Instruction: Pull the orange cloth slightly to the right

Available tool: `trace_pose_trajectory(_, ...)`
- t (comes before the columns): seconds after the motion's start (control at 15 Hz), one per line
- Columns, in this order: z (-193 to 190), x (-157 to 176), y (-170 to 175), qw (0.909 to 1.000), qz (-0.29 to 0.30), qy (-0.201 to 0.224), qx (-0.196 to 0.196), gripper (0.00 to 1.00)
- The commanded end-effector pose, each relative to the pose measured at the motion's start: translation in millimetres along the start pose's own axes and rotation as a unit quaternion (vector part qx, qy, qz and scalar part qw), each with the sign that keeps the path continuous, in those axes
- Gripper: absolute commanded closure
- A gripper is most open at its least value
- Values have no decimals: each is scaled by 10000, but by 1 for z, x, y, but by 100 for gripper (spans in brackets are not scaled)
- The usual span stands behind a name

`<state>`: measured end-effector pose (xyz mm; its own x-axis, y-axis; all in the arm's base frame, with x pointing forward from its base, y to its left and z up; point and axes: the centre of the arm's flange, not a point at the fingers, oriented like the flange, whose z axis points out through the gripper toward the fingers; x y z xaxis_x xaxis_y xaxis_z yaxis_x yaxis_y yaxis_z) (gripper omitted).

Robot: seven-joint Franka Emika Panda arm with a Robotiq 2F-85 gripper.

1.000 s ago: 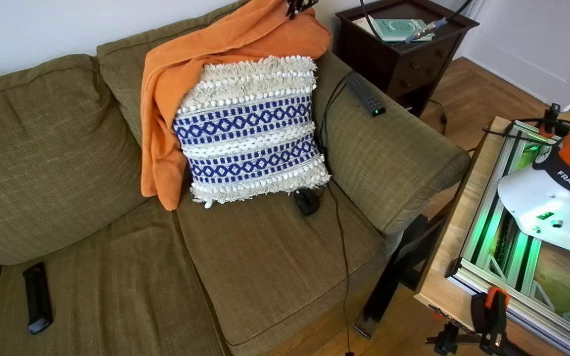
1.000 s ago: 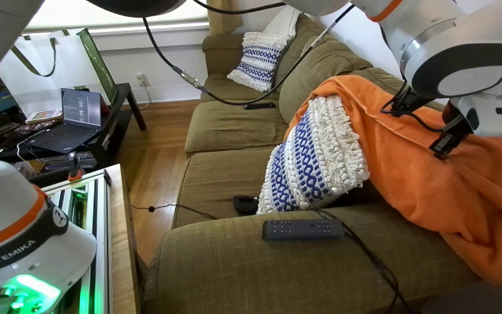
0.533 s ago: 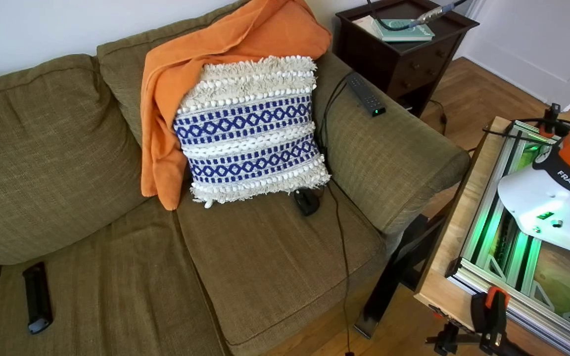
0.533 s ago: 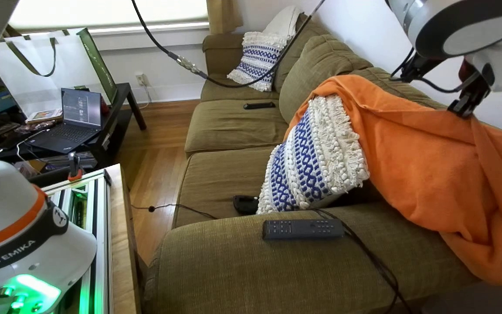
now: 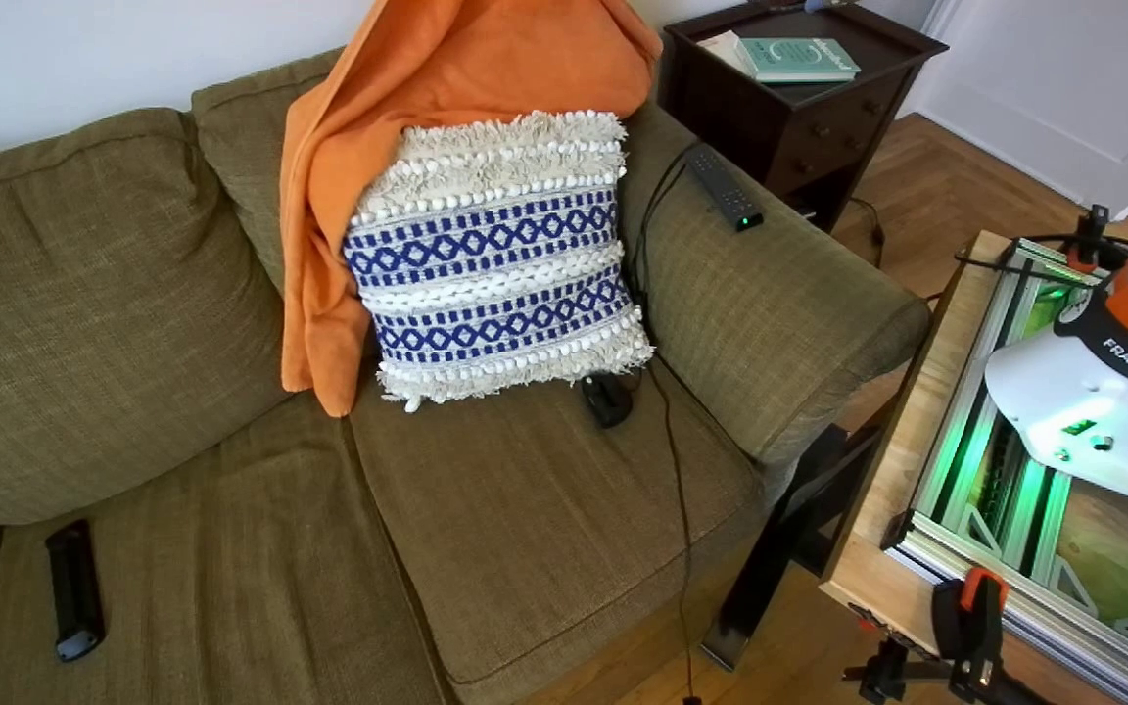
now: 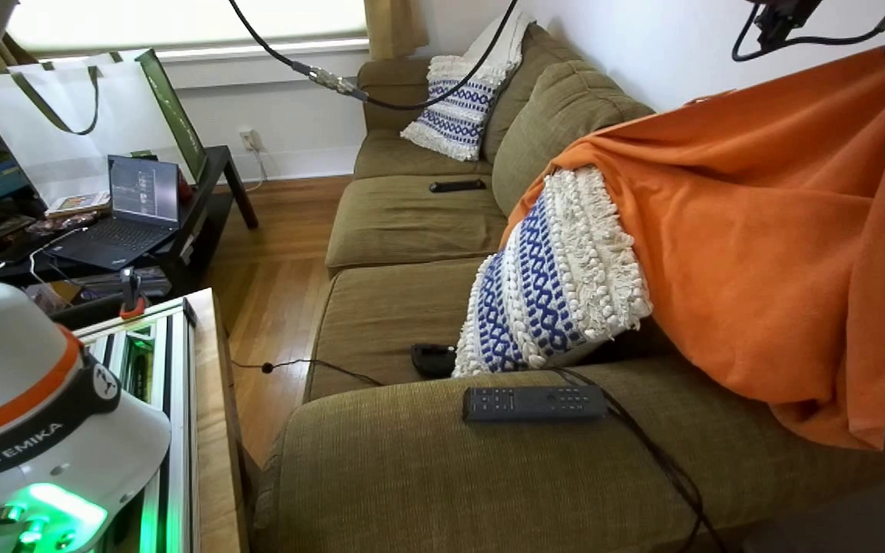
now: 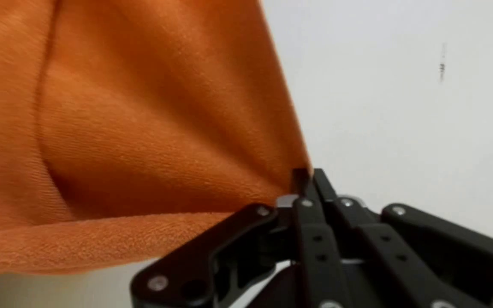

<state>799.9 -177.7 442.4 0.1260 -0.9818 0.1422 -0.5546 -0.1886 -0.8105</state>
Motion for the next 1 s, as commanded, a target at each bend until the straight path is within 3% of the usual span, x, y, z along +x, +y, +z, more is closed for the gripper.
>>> trace_pose_trajectory(0.0,53,20,-5,9953,-312,317,864,99)
trace_pose_trajectory(0.4,104,40,23,9823,-466,1051,1480,99)
trace_pose_trajectory(0.73,127,52,59,9836,-393,1191,1294,99)
trace_pose_trajectory(0.93,137,54,81,9874,-486,1174,942,99)
